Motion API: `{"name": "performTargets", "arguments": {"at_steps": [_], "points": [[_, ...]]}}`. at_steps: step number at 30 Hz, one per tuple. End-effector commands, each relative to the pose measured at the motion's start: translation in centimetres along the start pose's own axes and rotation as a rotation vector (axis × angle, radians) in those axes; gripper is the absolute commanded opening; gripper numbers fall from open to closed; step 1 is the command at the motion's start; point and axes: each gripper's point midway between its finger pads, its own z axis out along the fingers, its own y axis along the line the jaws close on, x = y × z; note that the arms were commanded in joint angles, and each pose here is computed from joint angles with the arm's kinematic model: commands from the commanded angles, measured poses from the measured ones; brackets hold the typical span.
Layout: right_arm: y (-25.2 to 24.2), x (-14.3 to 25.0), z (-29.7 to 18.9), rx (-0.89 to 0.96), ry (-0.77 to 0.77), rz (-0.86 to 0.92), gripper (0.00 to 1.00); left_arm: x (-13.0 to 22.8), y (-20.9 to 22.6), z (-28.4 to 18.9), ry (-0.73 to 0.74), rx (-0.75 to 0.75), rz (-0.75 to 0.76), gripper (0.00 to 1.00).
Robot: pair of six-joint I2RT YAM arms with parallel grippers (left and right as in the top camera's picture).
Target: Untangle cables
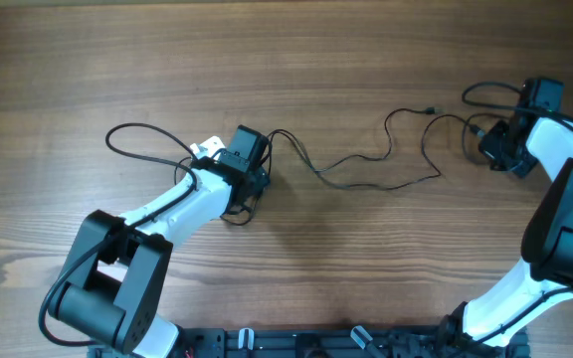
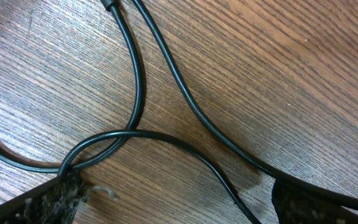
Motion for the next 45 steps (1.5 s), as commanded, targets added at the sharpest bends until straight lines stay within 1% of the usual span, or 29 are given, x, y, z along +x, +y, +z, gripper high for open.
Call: {"name": "performTargets", "arguments": {"at_steps": [1,5,8,10,12,13,16,18,19,22,28,30,31,32,33,34,35,37,42,45], "points": [[-0.6,-3.0,-4.2,-0.051,-0.096,0.020,0.04,4.0,2.5,2.1,0.149,-0.069,0.002,1.00],[-2.9,-7.6,-12.4,-0.113,-0.346,0.105,0.04,4.0,2.6,2.1,0.149,-0.069,0.002,1.00],[-6.8,-10.5,-19.7,-0.130,-0.574,0.207,0.04,4.0,2.5,2.1,0.149,-0.069,0.002,1.00],[-11.0,-11.6,-23.0,-0.067,-0.696,0.307,0.04,4.0,2.6,2.1,0.149,-0.069,0.002,1.00],[-14.5,-12.1,-24.2,0.009,-0.752,0.381,0.04,4.0,2.5,2.1,0.149,-0.069,0.002,1.00],[-17.3,-12.1,-24.4,0.069,-0.770,0.436,0.04,4.0,2.6,2.1,0.149,-0.069,0.002,1.00],[-23.4,-11.2,-23.8,0.162,-0.756,0.577,0.04,4.0,2.5,2.1,0.149,-0.069,0.002,1.00],[-26.9,-9.9,-22.4,0.183,-0.720,0.724,0.04,4.0,2.5,2.1,0.149,-0.069,0.002,1.00],[-28.0,-9.4,-21.6,0.185,-0.692,0.763,0.04,4.0,2.5,2.1,0.149,-0.069,0.002,1.00],[-29.6,-8.2,-18.4,0.211,-0.592,0.797,0.04,4.0,2.5,2.1,0.149,-0.069,0.002,1.00],[-29.3,-5.4,-9.8,0.242,-0.321,0.794,0.04,4.0,2.5,2.1,0.149,-0.069,0.002,1.00],[-29.2,-4.5,-7.9,0.249,-0.258,0.791,0.05,4.0,2.5,2.1,0.149,-0.069,0.002,1.00],[-29.0,-4.3,-7.2,0.243,-0.237,0.789,0.09,4.0,2.5,2.1,0.149,-0.069,0.002,1.00],[-28.8,-4.2,-6.6,0.231,-0.222,0.788,0.34,4.0,2.5,2.1,0.149,-0.069,0.002,1.00],[-28.5,-4.2,-6.3,0.215,-0.216,0.786,0.72,4.0,2.5,2.1,0.149,-0.069,0.002,1.00],[-28.3,-4.3,-6.3,0.199,-0.214,0.785,0.95,4.0,2.5,2.1,0.149,-0.069,0.002,1.00],[-27.9,-4.7,-6.3,0.171,-0.225,0.784,1.00,4.0,2.5,2.1,0.149,-0.069,0.002,1.00],[-27.5,-5.2,-6.3,0.136,-0.232,0.780,1.00,4.0,2.5,2.1,0.149,-0.069,0.002,1.00],[-27.1,-4.7,-6.6,0.129,-0.213,0.779,1.00,4.0,2.5,2.1,0.149,-0.069,0.002,1.00],[-25.2,-4.8,-6.8,0.025,-0.189,0.755,1.00,4.0,2.5,2.1,0.149,-0.069,0.002,1.00]]}}
